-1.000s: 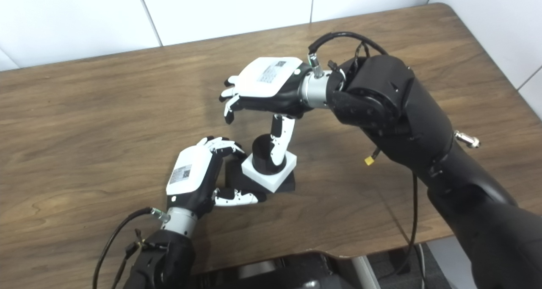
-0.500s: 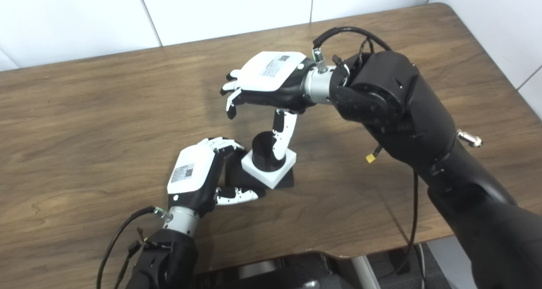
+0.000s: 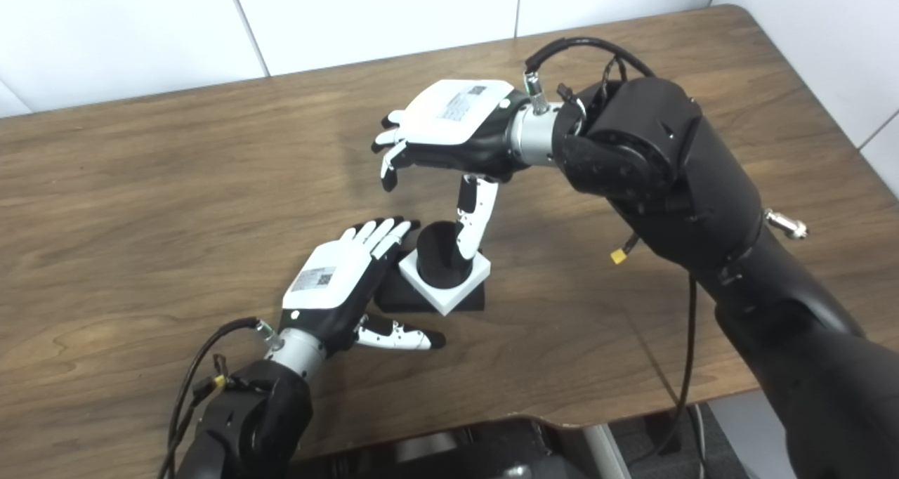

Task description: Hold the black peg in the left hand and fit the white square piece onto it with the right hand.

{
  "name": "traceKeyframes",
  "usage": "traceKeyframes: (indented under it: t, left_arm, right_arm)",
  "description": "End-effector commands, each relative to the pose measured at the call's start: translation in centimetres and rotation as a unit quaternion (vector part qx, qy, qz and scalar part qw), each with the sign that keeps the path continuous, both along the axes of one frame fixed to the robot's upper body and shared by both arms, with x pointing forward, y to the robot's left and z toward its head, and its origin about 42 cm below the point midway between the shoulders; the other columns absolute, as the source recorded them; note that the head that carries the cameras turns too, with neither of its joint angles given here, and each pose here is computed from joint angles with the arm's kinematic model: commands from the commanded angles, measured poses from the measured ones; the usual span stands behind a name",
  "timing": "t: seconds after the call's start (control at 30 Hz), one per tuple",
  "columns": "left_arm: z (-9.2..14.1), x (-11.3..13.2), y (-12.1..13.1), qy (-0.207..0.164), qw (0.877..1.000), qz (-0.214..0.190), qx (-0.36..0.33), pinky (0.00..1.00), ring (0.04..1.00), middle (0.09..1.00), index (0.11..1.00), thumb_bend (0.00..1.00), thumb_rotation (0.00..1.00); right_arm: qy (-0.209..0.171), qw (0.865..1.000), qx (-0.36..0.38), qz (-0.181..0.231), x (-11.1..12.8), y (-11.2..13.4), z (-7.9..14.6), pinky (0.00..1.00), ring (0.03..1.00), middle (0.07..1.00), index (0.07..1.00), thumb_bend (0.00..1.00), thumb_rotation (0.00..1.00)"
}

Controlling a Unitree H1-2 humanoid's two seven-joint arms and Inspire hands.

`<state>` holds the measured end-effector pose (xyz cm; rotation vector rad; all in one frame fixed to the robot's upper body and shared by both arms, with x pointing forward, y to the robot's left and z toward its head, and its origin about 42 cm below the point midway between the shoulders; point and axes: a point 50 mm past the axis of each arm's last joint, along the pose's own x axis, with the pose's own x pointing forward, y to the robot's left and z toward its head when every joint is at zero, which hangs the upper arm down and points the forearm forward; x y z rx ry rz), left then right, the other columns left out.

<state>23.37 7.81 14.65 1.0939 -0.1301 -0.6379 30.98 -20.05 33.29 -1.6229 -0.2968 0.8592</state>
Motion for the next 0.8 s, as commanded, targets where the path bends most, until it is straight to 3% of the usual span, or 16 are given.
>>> traceKeyframes:
  t: [0.0, 0.3, 0.57, 0.67, 0.77]
  left_arm:
    - [-0.1, 0.2, -0.1, 0.011, 1.0, -0.015, 0.01, 0.99, 1.0, 0.999, 0.984, 1.0, 0.48]
    - [0.5, 1.1, 1.1, -0.005, 1.0, 0.014, 0.015, 1.0, 1.0, 0.995, 0.999, 1.0, 0.51]
    - [4.1, 2.0, 4.5, -0.029, 0.998, 0.05, -0.035, 0.98, 0.998, 0.992, 0.997, 1.0, 0.48]
    - [5.5, 2.3, 6.2, -0.025, 0.996, 0.057, -0.061, 1.0, 1.0, 1.0, 1.0, 1.0, 0.48]
    - [6.9, 2.3, 7.9, -0.023, 0.993, 0.058, -0.095, 0.95, 1.0, 1.0, 1.0, 1.0, 0.47]
  right_arm:
    - [-0.032, 0.999, 0.007, -0.006, 0.5, -0.3, 2.0, 0.97, 1.0, 0.956, 0.779, 1.0, 0.45]
    - [-0.023, 0.999, 0.016, -0.016, 0.9, -0.4, 1.8, 0.98, 1.0, 0.954, 0.791, 1.0, 0.46]
    - [0.054, 0.995, 0.058, -0.059, 2.2, -1.6, 2.4, 1.0, 1.0, 1.0, 0.923, 1.0, 0.45]
    - [0.095, 0.985, 0.128, -0.072, 3.1, -2.5, 2.3, 1.0, 1.0, 1.0, 0.942, 1.0, 0.51]
    - [0.131, 0.96, 0.236, -0.078, 3.6, -3.8, 1.4, 0.95, 1.0, 0.981, 0.922, 1.0, 0.64]
